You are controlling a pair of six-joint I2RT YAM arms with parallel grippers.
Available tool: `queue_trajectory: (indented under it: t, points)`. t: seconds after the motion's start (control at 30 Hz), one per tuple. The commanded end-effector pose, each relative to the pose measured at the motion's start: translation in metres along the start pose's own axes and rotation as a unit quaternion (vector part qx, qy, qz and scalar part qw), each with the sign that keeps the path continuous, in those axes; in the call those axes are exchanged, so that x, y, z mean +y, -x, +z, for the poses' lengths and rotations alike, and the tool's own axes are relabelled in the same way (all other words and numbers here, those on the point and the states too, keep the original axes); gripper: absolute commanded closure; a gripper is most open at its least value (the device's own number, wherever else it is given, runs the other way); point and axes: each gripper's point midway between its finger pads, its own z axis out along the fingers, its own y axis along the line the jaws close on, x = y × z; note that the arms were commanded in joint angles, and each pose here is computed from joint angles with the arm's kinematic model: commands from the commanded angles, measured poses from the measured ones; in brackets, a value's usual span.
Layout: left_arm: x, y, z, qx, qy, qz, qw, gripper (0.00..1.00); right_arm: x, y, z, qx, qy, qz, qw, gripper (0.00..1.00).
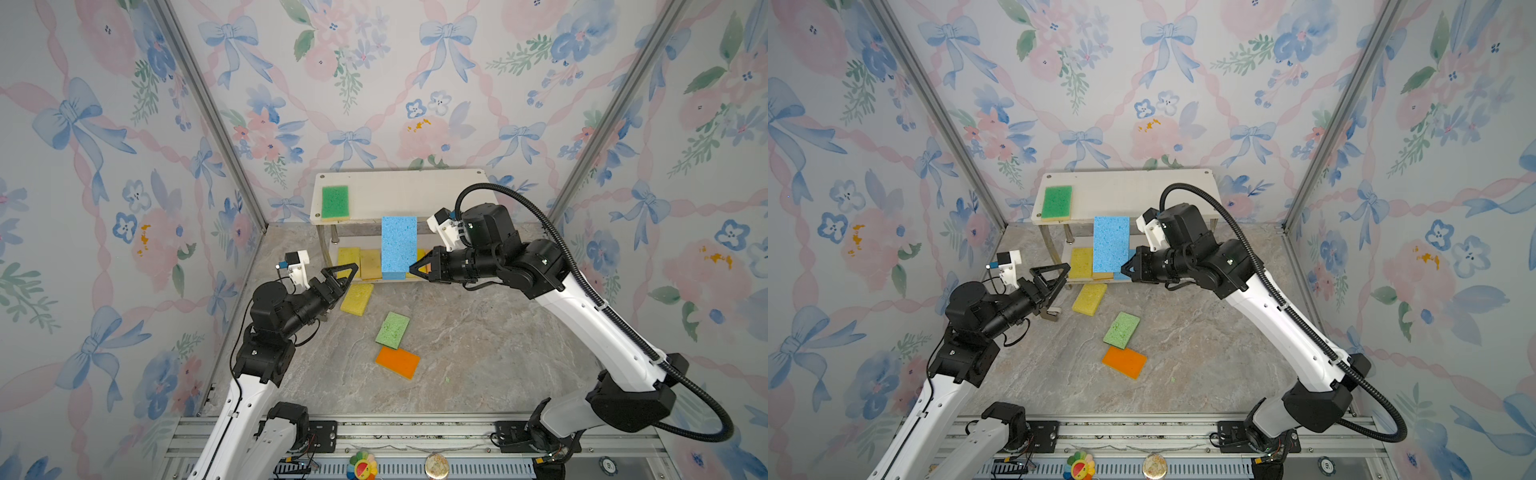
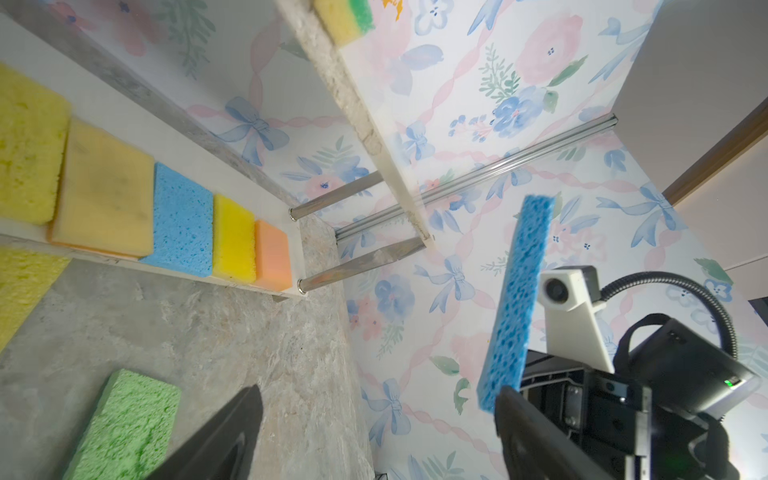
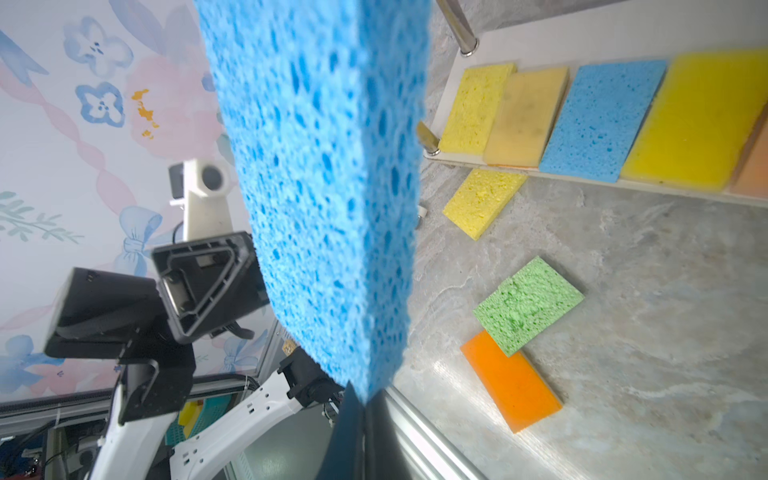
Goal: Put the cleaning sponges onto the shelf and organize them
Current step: 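Set the blue sponge on the top tier beside the green scrub sponge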
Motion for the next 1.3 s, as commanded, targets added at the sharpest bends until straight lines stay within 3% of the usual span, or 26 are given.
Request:
queue_trajectory:
  t: [0.0, 0.2, 0.4, 0.73, 0.83, 0.93, 1.27]
  points:
    - [0.038, -0.011, 0.001, 0.007, 0.050, -0.031, 0.998, 0.10, -0.008, 0.015, 0.016, 0.015, -0.017, -0.017, 1.000, 1.00]
    - [0.039, -0.018, 0.000, 0.026, 0.052, -0.027, 0.998, 0.09, -0.010, 0.056, 0.049, 0.017, -0.021, -0.035, 0.999, 1.00]
    - [0.044, -0.028, -0.004, 0.044, 0.056, -0.032, 0.997, 0.08, -0.012, 0.091, 0.074, -0.009, 0.023, -0.006, 1.000, 1.00]
    - [0.042, -0.030, -0.002, 0.062, 0.057, -0.028, 0.996, 0.07, -0.019, 0.113, 0.092, -0.023, 0.058, 0.029, 0.998, 0.99]
    - [0.045, -0.030, 0.000, 0.067, 0.060, -0.030, 0.995, 0.06, -0.019, 0.115, 0.096, -0.025, 0.061, 0.034, 0.997, 0.85]
    - [0.047, -0.031, 0.002, 0.072, 0.063, -0.030, 0.995, 0.06, -0.022, 0.120, 0.097, -0.032, 0.061, 0.040, 0.997, 0.64]
    - [0.051, -0.031, 0.003, 0.077, 0.065, -0.026, 0.995, 0.05, -0.009, 0.114, 0.064, -0.075, 0.020, 0.000, 0.997, 0.50]
